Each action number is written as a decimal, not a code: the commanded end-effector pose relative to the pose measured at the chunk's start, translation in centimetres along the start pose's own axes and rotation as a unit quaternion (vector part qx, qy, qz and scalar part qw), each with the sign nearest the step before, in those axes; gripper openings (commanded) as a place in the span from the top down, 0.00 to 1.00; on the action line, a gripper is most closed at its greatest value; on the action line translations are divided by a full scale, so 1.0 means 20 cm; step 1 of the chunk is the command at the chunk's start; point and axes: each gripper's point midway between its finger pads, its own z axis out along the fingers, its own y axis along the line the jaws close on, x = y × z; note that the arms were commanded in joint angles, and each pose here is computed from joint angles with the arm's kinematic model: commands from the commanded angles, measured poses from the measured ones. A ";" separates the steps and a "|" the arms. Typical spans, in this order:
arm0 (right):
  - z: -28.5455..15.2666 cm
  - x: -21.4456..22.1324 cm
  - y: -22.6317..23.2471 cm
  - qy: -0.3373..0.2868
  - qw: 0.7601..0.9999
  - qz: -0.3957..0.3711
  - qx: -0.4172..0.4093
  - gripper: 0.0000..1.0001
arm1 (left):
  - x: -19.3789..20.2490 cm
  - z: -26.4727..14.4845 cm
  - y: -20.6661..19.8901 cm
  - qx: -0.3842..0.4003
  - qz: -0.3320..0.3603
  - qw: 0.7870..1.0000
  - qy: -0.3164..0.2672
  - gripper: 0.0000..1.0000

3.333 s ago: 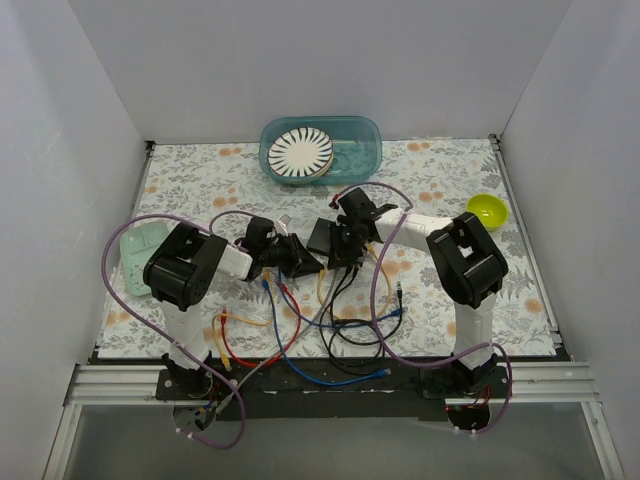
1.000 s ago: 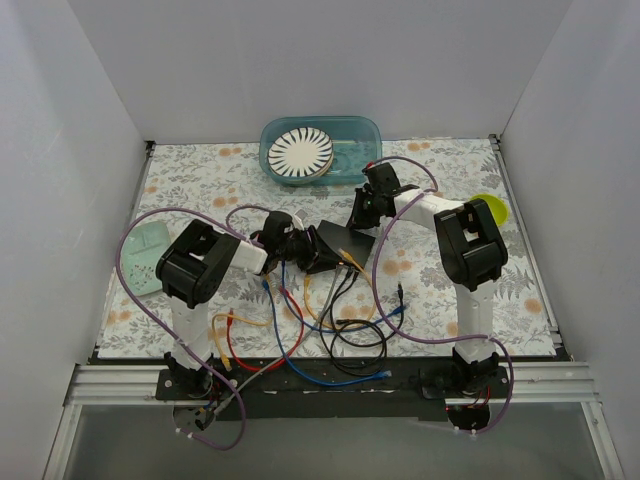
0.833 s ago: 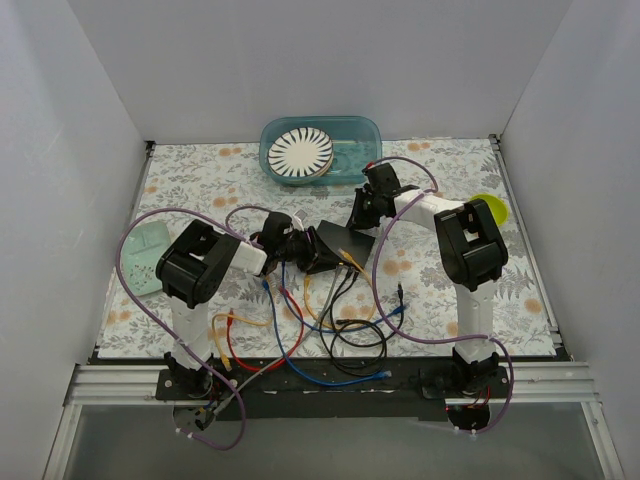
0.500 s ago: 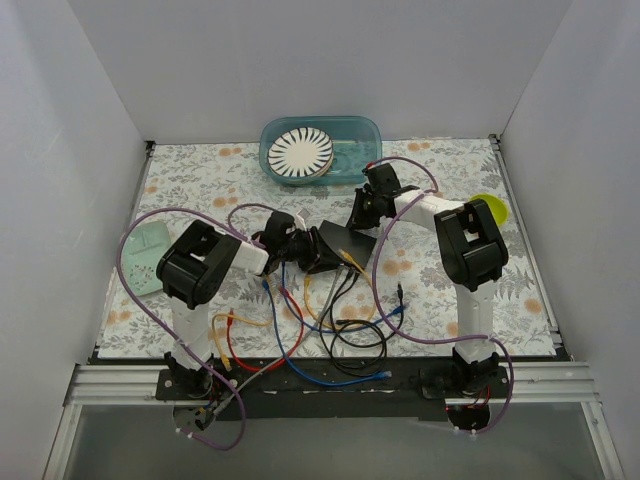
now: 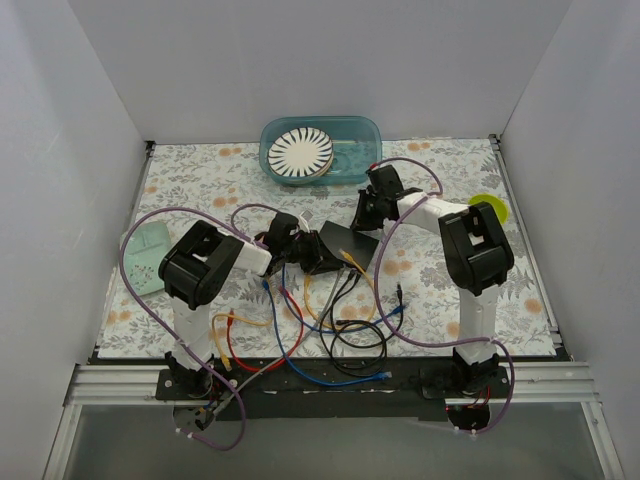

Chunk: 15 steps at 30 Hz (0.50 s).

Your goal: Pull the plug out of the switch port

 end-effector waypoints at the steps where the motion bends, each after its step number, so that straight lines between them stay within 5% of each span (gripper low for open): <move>1: -0.13 0.07 0.06 0.013 1.000 -0.015 0.000 0.90 | 0.11 0.01 0.28 -0.101 -0.015 0.995 0.012 0.90; 15: -0.42 0.25 0.19 -0.016 0.997 -0.070 -0.042 0.89 | 0.18 -0.12 0.30 -0.110 -0.018 0.994 0.000 1.00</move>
